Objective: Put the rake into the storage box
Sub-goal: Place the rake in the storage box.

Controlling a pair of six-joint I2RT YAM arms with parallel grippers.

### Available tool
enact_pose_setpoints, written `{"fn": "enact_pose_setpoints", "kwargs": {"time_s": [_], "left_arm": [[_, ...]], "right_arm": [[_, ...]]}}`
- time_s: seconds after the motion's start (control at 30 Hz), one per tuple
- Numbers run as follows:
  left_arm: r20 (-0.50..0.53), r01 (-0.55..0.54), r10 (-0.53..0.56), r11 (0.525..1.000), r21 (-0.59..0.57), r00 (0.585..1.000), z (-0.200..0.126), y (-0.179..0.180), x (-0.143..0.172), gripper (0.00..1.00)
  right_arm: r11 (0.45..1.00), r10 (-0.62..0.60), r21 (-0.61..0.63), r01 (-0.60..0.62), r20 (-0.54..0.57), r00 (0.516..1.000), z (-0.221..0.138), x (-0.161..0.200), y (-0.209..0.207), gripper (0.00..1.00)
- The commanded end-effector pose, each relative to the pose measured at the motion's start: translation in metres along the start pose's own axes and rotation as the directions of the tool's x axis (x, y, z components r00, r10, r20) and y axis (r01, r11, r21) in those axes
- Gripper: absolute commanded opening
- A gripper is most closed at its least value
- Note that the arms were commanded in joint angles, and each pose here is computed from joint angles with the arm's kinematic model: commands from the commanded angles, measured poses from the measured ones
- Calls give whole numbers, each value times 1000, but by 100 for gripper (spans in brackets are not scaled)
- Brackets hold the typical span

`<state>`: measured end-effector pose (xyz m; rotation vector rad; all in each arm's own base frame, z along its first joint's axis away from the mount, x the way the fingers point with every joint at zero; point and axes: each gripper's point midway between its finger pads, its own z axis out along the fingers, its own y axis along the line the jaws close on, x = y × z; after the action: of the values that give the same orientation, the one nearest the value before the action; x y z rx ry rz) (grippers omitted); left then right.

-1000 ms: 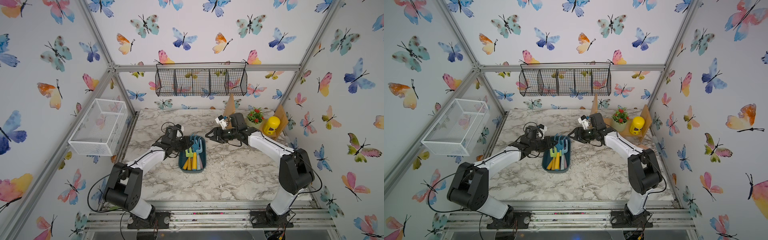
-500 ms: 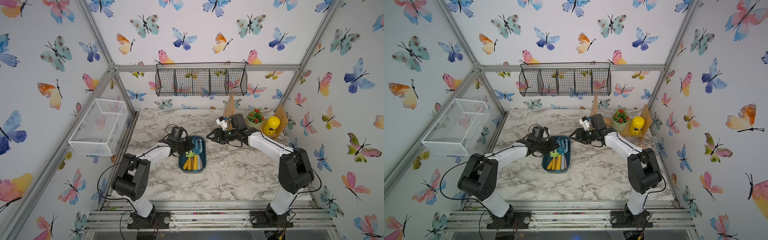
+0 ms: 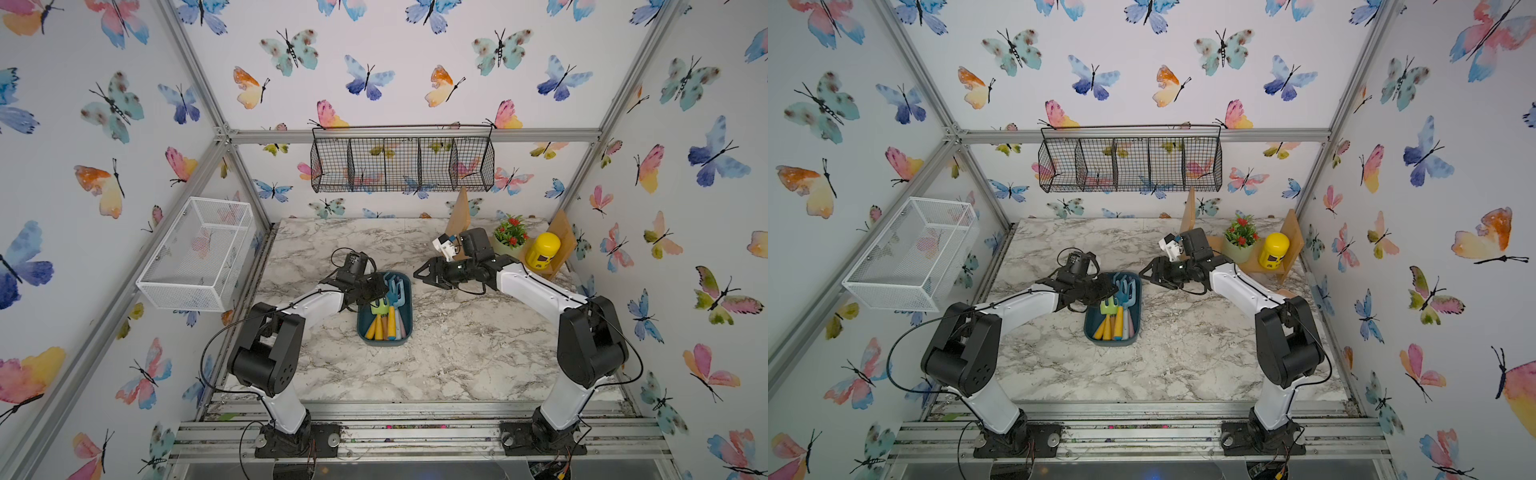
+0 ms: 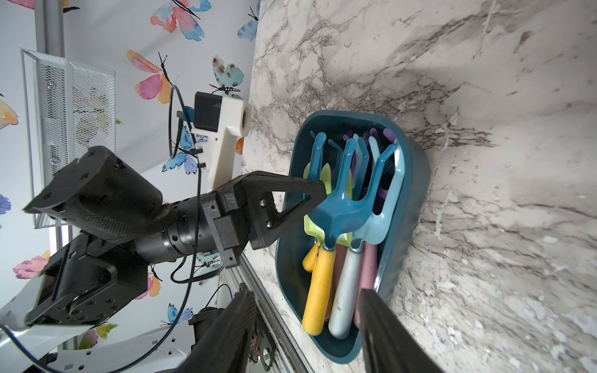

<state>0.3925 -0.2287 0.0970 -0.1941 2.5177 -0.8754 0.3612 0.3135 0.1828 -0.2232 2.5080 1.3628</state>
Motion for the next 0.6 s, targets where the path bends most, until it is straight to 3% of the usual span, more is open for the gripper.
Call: {"fn": "enact_pose_setpoints", "kwargs": {"time_s": [0.0,0.1,0.13,0.17,0.2,0.23,0.3,0.4,0.57], "left_arm": [[28,-14,15,998,-59,999,6,13,-5,0],[17,-6,7,999,-48,1000,7,12,-2,0],[12,0,1,999,-41,1000,7,11,0,11],[9,3,-3,999,-34,1000,6,10,1,29],[7,4,-4,1000,-24,1000,4,8,2,62],[7,4,-4,1000,-17,1000,2,7,3,79],[10,0,0,1000,-18,1000,-4,5,3,92],[40,-19,21,999,-49,999,-17,2,-4,99],[170,-62,97,978,-202,981,-59,6,-34,99]], "right_arm": [[1000,-13,-1,13,-1,1000,0,-3,0,56],[1000,-12,0,12,-3,1000,0,-3,-1,56],[1000,-16,0,16,-3,1000,-1,-3,1,56],[1000,-18,-1,18,-4,1000,-1,-2,1,56],[1000,-20,1,20,-3,1000,-1,-3,1,57],[1000,-22,4,22,-1,1000,-2,-3,1,57],[1000,-27,13,26,6,1000,-4,-4,1,58],[999,-29,30,29,14,999,-8,-5,-1,57],[988,-25,153,11,91,996,-31,-21,-25,57]]}}
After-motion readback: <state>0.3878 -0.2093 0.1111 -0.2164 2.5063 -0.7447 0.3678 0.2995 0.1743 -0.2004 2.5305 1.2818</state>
